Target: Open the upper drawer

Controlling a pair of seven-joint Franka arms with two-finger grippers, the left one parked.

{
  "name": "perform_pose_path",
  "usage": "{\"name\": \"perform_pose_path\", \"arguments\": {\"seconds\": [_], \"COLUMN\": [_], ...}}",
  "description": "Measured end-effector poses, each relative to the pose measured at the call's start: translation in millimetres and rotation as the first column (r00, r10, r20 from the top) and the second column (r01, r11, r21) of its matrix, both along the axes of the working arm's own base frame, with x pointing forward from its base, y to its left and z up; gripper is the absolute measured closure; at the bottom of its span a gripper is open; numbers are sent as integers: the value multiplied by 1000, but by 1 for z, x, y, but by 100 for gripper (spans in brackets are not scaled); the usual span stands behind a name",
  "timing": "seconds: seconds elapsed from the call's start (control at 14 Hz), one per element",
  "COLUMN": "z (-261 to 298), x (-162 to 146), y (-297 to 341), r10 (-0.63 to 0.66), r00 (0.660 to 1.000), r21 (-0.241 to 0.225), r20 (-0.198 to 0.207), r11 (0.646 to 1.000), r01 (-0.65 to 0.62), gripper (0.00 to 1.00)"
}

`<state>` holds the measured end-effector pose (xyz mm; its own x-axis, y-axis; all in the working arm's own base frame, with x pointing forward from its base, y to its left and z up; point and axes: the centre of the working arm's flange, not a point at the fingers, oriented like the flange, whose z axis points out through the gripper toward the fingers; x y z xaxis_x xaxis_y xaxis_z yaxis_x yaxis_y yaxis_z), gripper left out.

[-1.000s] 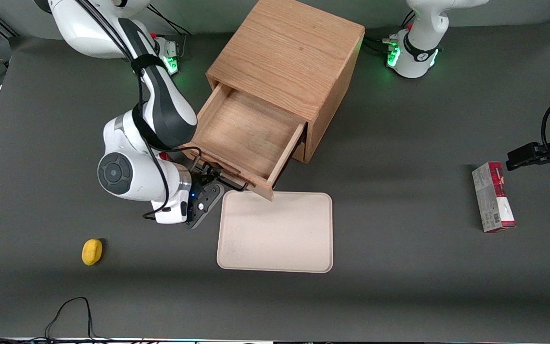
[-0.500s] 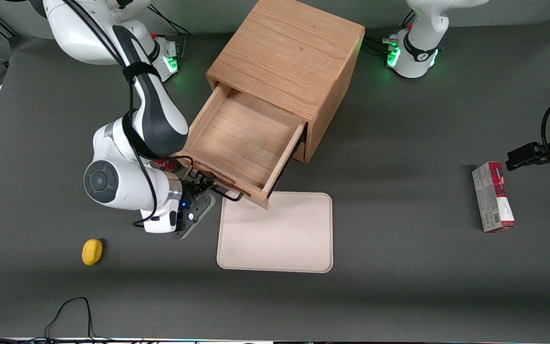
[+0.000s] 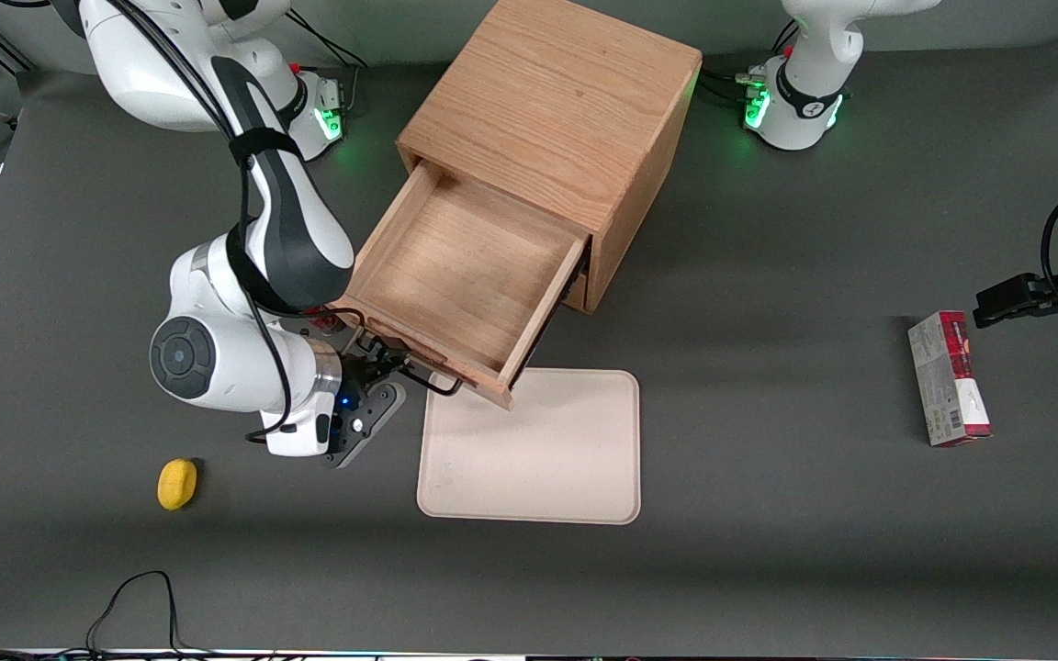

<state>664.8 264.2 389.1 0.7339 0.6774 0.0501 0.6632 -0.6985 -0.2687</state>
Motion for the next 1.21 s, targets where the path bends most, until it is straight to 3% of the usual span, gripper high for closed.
{"name": "perform_pose_path", "arguments": {"seconds": [0.43,1.21], "z": [3,54], "x": [4,-5], "y": [-3,-18], "r10": [0,46], "r00": [1000,991], "r21": [-1,-12], "r20": [-5,-122], "r11": [1000,999], "r01": [0,-48], "gripper": [0,0]}}
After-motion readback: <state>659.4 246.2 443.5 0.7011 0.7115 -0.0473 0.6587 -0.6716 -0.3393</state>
